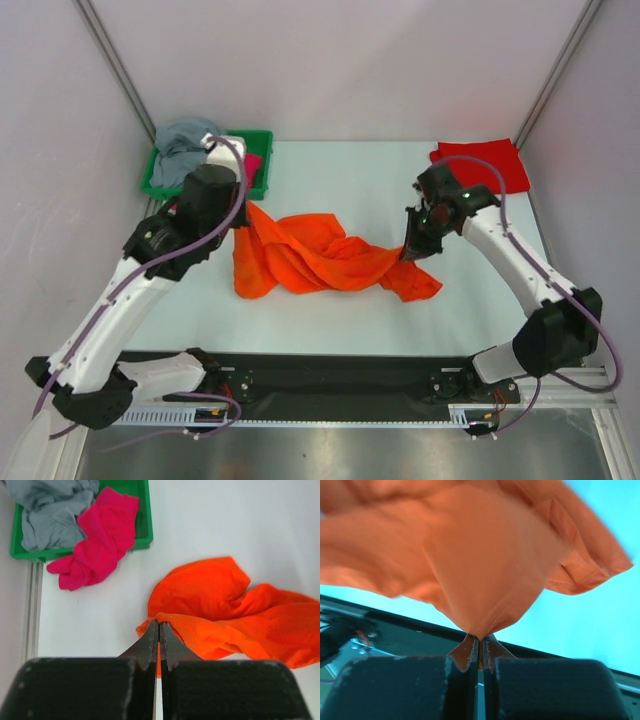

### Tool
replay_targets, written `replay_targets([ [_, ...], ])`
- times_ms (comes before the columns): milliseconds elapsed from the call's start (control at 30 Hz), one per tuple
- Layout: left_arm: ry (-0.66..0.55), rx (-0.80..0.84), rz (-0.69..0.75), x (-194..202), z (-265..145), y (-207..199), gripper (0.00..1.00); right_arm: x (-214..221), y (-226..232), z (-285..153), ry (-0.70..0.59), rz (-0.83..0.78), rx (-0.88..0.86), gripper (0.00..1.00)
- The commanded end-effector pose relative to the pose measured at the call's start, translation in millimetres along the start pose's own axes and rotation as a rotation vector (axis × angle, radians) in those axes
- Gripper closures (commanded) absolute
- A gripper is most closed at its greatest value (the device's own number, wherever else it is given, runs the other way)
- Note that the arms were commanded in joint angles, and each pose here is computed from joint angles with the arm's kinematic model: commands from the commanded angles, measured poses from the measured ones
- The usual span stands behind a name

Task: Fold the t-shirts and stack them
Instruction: Flatten the tshirt out

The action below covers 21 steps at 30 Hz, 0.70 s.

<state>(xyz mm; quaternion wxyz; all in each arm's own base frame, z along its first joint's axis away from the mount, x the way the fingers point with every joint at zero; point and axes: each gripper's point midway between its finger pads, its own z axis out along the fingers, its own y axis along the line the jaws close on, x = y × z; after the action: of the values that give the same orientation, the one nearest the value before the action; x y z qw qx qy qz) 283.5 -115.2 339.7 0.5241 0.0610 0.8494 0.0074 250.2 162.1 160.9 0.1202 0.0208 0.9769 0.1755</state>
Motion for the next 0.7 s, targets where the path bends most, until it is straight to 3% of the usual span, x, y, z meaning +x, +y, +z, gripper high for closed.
replay_targets([
  [0, -0.260, 0.048, -0.159, -68.8, -53.5, 19.8, 1.00, -27.2, 32.3, -100.3, -0.257, -0.041, -0.091, 1.00],
  [133, -0.447, 0.099, -0.238, -114.1, -101.6, 35.9, 1.00, -32.9, 55.0, -195.4, -0.459, -0.051, -0.176, 1.00],
  [400, -0.835, 0.284, -0.305, -195.3, -221.3, 62.2, 1.00, -24.2, 71.0, -336.9, -0.885, -0.067, -0.325, 1.00],
  [500, -0.887, 0.325, -0.306, -205.7, -246.5, 66.9, 1.00, -12.2, 69.6, -376.3, -1.014, -0.069, -0.373, 1.00],
  [600, -0.954, 0.405, -0.280, -213.7, -281.4, 68.9, 1.00, 0.3, 72.2, -395.1, -1.055, -0.079, -0.421, 1.00],
  [667, -0.906, 0.440, -0.235, -210.2, -276.1, 57.7, 1.00, 5.0, 71.0, -396.2, -1.044, -0.052, -0.431, 1.00],
])
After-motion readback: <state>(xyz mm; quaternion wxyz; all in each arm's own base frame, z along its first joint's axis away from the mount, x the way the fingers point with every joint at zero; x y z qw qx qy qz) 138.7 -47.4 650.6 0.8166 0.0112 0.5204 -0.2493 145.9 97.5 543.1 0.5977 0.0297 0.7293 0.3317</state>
